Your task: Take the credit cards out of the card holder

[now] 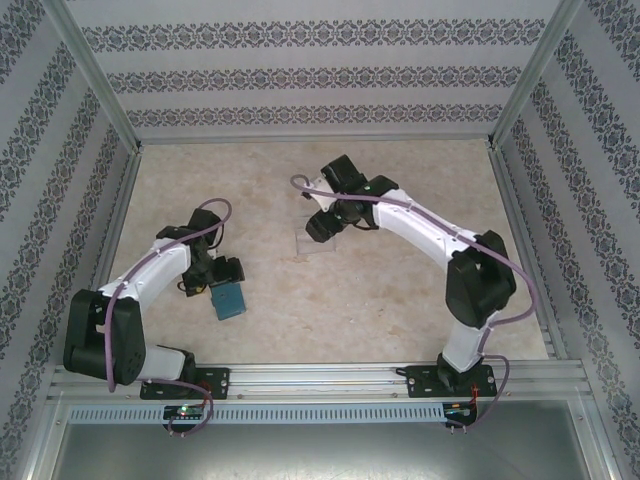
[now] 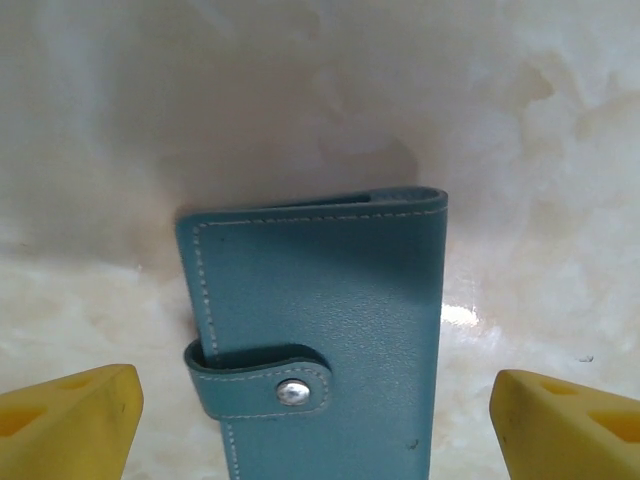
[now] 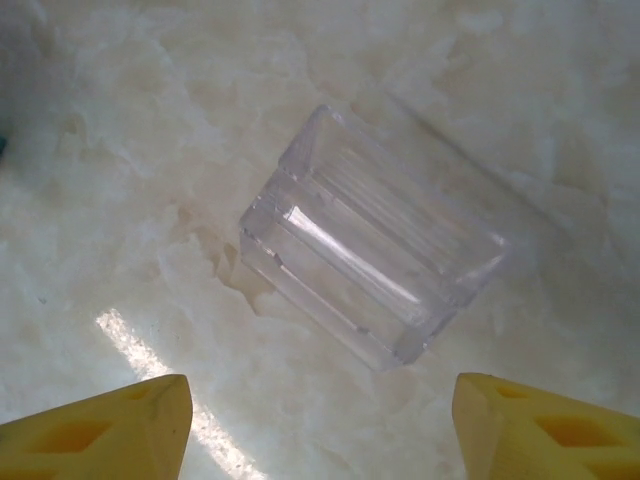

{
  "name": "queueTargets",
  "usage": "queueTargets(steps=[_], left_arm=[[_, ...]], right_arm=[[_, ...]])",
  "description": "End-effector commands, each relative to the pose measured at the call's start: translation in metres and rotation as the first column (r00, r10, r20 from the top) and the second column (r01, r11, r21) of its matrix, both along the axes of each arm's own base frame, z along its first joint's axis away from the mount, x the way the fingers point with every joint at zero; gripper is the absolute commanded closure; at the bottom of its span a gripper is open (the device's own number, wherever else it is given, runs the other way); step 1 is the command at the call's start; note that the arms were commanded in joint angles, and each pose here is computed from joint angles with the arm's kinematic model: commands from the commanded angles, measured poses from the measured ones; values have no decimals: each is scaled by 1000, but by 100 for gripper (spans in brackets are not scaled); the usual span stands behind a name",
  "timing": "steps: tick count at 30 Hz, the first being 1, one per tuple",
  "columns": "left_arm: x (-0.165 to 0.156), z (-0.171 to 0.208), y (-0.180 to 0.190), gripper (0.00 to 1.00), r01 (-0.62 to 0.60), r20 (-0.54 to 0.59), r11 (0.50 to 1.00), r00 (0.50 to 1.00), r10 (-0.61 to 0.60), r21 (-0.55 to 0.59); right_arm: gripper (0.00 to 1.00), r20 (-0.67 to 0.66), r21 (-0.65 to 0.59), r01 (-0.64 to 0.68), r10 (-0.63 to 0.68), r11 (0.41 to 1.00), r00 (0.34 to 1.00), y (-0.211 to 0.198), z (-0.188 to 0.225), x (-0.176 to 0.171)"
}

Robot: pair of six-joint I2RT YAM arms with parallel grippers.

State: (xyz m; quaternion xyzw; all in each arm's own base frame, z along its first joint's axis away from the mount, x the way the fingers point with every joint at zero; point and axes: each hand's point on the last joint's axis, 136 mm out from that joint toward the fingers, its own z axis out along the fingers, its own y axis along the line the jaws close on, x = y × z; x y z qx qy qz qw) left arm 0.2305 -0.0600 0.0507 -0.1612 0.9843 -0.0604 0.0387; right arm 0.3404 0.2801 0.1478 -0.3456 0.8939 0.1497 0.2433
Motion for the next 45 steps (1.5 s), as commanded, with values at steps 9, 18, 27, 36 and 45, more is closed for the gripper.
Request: queueTargets(steps=[9, 18, 27, 36, 45], left_arm=[[-9, -29, -5, 9, -27, -43, 999, 999, 28, 28], [-15, -43, -16, 20, 11, -74, 1000, 997, -11, -1], [-11, -36, -30, 32, 66, -56, 997, 996, -67, -27], [-5, -25, -64, 32, 149, -27, 988, 988, -150, -41], [-4, -27, -117, 33, 230, -15, 971, 973, -232, -66]], right_arm=[[27, 44, 71, 109, -113, 991, 993, -11, 14, -22], [28, 60, 65, 124, -128, 990, 990, -13, 20, -29], [30, 66, 76, 171, -176, 982, 982, -16, 20, -37], [30, 67, 101, 225, -232, 969, 970, -25, 20, -45], [30, 43, 118, 366, -373, 923, 927, -48, 10, -54]])
